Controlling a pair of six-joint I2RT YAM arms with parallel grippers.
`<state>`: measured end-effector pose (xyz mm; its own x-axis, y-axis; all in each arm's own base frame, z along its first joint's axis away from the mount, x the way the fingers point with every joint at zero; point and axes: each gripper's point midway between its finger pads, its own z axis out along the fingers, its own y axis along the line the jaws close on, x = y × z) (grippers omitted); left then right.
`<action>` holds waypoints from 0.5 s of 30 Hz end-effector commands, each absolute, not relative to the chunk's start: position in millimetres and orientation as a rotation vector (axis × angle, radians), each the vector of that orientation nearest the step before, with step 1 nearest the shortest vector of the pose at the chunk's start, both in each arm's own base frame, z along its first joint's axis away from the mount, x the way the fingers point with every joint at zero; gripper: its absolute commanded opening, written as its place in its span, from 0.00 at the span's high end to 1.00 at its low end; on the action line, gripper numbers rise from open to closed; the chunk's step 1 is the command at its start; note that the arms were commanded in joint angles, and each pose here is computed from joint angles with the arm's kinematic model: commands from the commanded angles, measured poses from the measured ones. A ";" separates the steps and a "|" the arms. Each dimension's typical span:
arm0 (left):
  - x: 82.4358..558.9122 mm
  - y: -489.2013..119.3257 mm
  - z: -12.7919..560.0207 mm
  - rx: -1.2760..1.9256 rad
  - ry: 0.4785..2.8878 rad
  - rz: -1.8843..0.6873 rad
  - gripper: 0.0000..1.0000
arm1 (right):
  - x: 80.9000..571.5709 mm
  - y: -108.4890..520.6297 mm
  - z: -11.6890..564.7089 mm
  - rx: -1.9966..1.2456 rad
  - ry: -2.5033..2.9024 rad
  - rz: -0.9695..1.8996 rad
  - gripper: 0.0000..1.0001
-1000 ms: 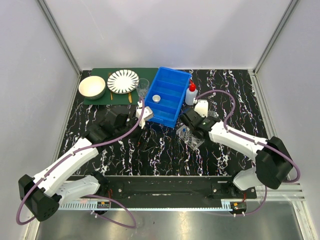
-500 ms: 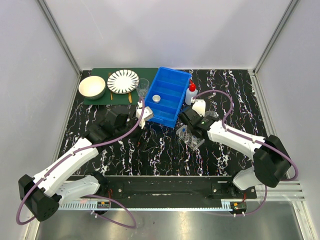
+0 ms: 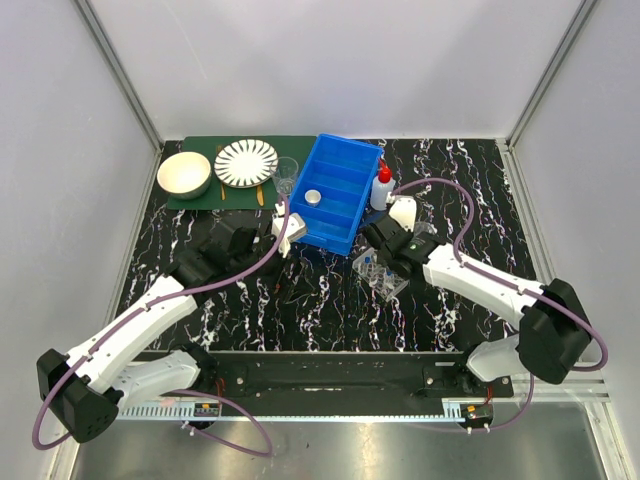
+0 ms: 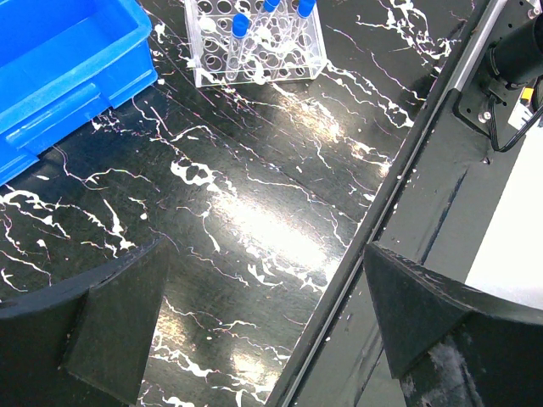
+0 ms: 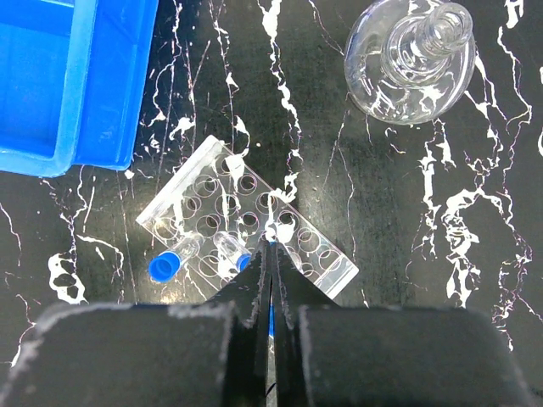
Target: Organize the chemistry lab equipment
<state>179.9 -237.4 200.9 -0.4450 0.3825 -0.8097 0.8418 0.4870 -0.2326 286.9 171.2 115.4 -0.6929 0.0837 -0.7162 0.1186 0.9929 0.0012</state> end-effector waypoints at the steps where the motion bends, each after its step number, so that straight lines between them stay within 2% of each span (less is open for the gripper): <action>1: 181.7 -238.9 211.5 0.995 1.985 -0.837 0.01 | 290.3 163.9 132.8 0.169 2.297 -0.071 1.00; 8: 181.0 -239.1 211.3 0.995 1.986 -0.841 0.01 | 271.9 147.6 136.7 0.218 2.308 -0.073 1.00; 12: 181.1 -239.5 211.2 0.996 1.986 -0.843 0.01 | 251.6 136.1 130.6 0.268 2.343 -0.049 0.79; 15: 181.2 -239.3 211.6 0.994 1.987 -0.842 0.01 | 235.5 126.4 126.7 0.331 2.362 -0.030 0.72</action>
<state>179.8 -237.3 200.7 -0.4458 0.3830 -0.8091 0.8416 0.4872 -0.2330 255.2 144.1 132.6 -0.6875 0.1533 -0.7098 0.1685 0.9845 0.0494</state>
